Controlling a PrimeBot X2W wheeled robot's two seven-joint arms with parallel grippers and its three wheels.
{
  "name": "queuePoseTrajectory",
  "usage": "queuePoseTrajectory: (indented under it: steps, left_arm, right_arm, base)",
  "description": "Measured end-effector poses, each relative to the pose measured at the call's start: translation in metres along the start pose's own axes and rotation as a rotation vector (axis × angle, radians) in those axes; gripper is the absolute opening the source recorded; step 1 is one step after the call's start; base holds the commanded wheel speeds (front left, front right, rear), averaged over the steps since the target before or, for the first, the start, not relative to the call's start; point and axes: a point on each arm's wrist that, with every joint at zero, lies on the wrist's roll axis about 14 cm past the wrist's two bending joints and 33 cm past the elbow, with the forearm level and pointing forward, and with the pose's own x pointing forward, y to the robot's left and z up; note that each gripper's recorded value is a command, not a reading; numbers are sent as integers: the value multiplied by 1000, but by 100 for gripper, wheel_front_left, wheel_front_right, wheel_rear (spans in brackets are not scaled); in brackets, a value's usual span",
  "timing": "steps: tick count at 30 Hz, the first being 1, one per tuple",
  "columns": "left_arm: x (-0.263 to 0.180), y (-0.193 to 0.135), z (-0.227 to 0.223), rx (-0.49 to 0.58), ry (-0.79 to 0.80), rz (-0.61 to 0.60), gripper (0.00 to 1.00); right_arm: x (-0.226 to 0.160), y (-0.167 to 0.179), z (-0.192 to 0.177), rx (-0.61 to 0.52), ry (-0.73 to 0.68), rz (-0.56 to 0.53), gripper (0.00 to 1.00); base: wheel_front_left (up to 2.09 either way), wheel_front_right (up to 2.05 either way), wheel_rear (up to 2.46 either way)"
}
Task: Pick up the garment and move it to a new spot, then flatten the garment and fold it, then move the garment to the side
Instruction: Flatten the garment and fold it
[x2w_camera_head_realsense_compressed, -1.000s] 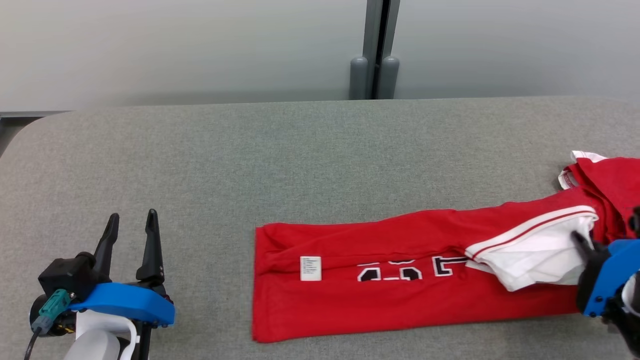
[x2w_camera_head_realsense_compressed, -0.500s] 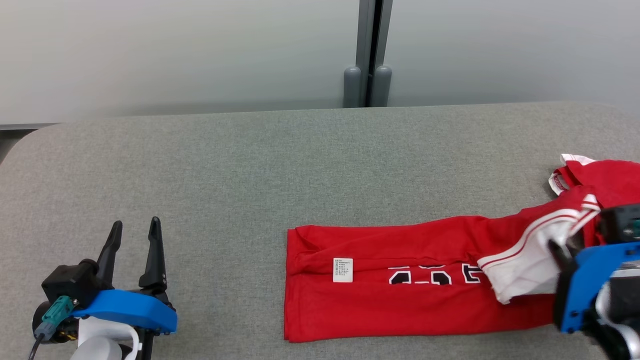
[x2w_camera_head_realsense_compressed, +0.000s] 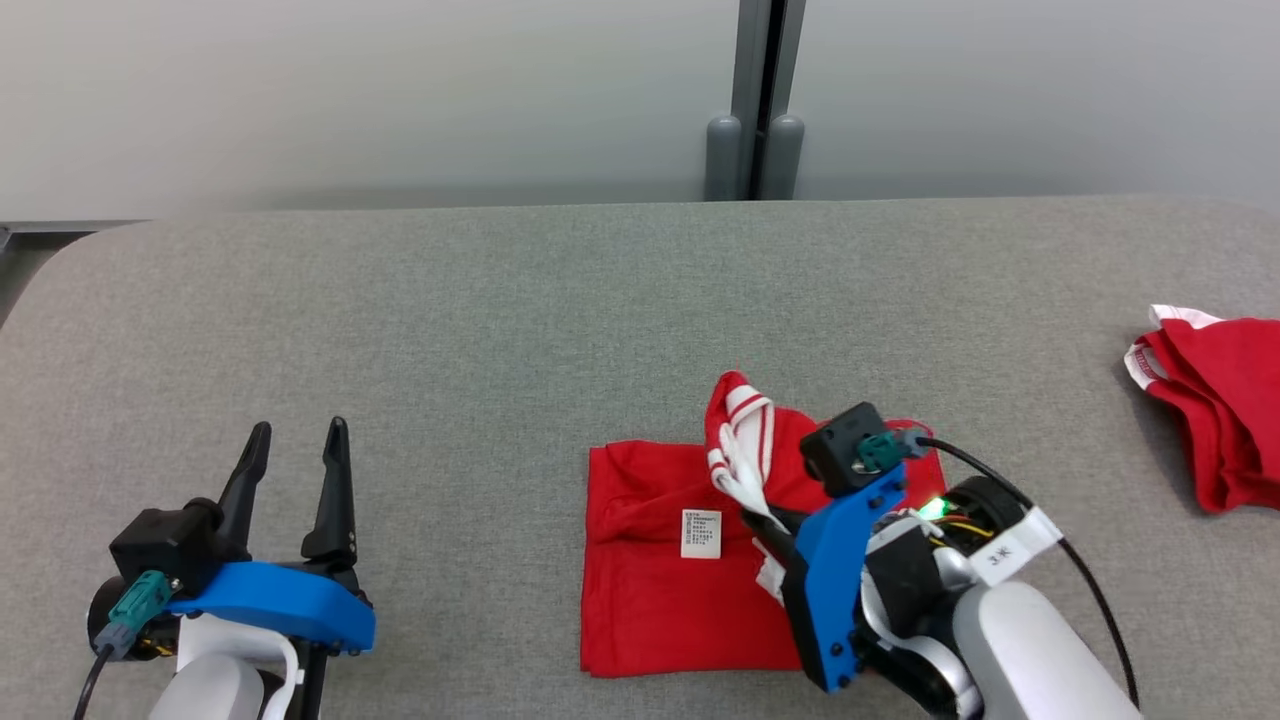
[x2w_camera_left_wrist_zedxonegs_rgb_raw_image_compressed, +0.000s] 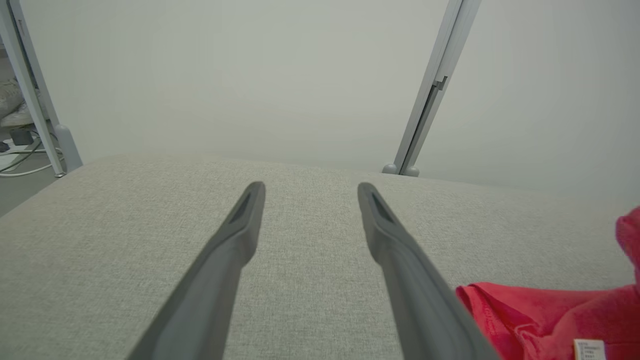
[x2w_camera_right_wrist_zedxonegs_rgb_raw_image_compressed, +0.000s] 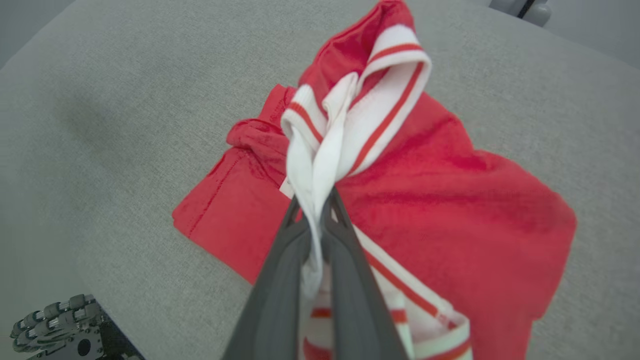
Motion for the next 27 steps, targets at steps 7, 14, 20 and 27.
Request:
queuePoseTrajectory:
  steps: [7, 14, 20, 27]
  left_arm:
    - [4, -1, -4, -7, 12, -6, 100]
    - [3, 8, -11, -7, 32, 11, 100]
    - [-2, 11, -11, -12, 29, 23, 100]
    - [-9, 17, -4, -7, 10, 38, 100]
  right_arm:
    - [42, 18, -12, 9, 74, 76, 0]
    - [72, 48, -19, 29, 122, 202, 4]
    - [69, 63, 2, 156, 27, 280, 100]
    - [37, 34, 73, 246, -291, 230, 100]
  base:
    - [0, 0, 0]
    - [0, 0, 0]
    - [0, 0, 0]
    - [0, 0, 0]
